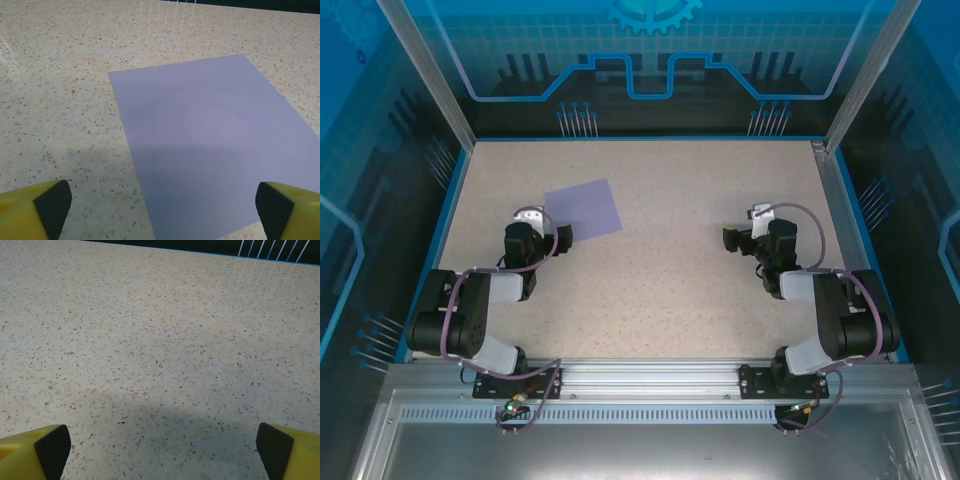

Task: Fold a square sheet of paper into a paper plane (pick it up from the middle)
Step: Move the square sheet of paper to the center of the table.

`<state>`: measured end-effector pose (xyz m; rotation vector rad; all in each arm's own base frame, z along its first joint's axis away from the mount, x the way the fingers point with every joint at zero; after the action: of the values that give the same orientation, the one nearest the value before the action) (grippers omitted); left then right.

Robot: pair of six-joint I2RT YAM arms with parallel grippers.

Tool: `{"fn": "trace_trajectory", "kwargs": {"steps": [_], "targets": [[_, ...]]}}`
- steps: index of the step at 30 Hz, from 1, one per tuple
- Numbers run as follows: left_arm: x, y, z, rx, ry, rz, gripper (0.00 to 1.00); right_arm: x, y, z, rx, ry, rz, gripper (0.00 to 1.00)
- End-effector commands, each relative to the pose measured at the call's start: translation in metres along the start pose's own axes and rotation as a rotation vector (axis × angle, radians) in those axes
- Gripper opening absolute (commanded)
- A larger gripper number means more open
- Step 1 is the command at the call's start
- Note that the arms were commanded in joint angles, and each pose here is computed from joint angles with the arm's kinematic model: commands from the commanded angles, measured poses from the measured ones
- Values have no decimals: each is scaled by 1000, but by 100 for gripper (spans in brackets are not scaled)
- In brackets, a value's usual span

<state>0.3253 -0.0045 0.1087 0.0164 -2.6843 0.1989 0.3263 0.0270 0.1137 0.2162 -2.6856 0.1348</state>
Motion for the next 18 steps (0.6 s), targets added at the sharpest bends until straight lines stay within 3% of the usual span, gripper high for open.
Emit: {"fn": "trace_trajectory", "kwargs": {"steps": [1,18], "targets": [[-3,-1,-12,-14,-40,19,99,-3,-3,-11,16,-39,13,99],[0,-3,-12,-20,-49,42,99,1,2,-11,39,-61,-2,99]]}}
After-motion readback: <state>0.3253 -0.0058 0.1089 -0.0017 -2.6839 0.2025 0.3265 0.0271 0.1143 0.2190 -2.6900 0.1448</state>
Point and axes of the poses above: each hand's point on the last joint's axis, 136 mm out from that joint toward the fingers, its own x axis back along the fingers, its own y axis along the line the jaws close on, z = x × y, the point moved 7 cm from there along x, back along the fingers, and after that the axes turned 2 degrees about x, right-handed, at the moved point
